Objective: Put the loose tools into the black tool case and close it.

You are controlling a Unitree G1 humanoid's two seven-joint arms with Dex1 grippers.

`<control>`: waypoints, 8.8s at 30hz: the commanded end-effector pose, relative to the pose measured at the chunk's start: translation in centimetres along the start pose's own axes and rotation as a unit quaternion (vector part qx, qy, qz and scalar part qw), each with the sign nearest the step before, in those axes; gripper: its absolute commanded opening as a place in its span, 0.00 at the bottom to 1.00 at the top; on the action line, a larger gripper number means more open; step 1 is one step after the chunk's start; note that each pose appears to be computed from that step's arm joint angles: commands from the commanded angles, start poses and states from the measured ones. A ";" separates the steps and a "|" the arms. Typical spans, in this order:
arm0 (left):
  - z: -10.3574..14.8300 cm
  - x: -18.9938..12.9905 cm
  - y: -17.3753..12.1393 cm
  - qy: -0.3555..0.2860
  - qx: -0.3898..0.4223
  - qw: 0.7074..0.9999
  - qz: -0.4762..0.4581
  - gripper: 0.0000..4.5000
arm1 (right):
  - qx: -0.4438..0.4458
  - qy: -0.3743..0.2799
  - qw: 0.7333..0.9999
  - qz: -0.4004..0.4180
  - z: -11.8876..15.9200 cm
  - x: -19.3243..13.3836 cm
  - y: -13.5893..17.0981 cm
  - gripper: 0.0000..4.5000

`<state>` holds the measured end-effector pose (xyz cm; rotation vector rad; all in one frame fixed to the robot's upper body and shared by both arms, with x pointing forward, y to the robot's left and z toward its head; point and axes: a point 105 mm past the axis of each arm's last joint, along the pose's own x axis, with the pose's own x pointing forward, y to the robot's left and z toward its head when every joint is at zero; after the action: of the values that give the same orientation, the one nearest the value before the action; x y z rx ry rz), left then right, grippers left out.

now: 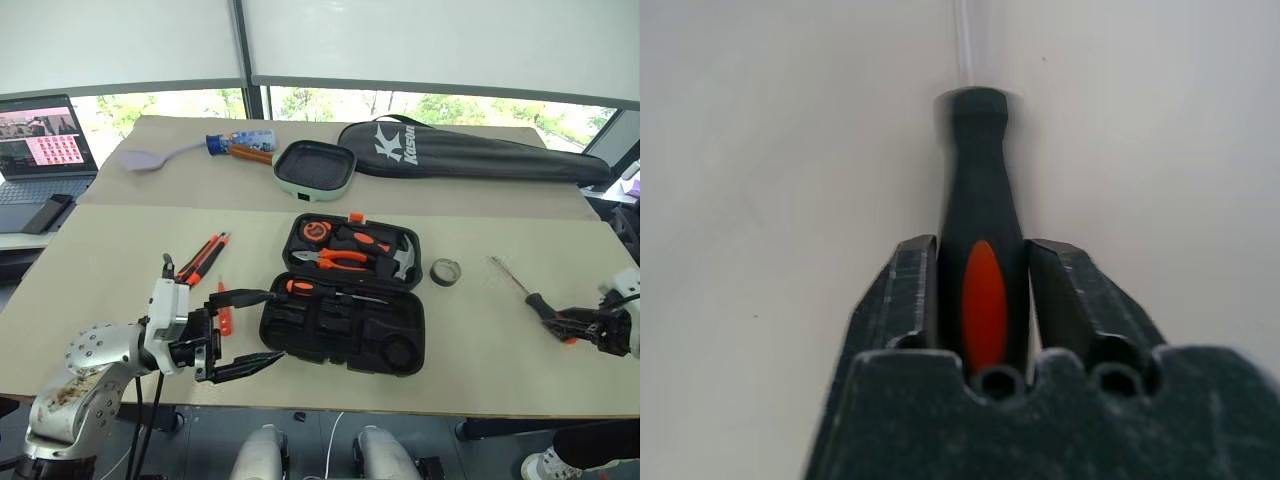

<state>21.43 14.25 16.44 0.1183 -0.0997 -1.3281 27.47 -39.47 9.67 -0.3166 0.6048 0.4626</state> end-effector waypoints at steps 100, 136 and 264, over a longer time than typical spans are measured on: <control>-4.9 -17.9 0.5 0.117 -0.046 0.891 0.437 1.00 | -0.181 -0.343 0.885 0.256 14.4 3.2 18.0 0.72; -10.1 -3.5 3.9 0.305 -0.243 0.778 0.492 0.75 | -0.199 -0.416 0.848 0.263 16.4 -1.1 19.0 1.00; -4.4 5.0 7.8 0.087 0.097 0.991 0.009 0.25 | -0.078 -0.327 0.921 0.194 9.1 -1.5 19.5 1.00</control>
<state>30.82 9.66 10.31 0.4172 0.0751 -1.3548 20.67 -18.88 13.95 -0.1200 0.0305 0.9889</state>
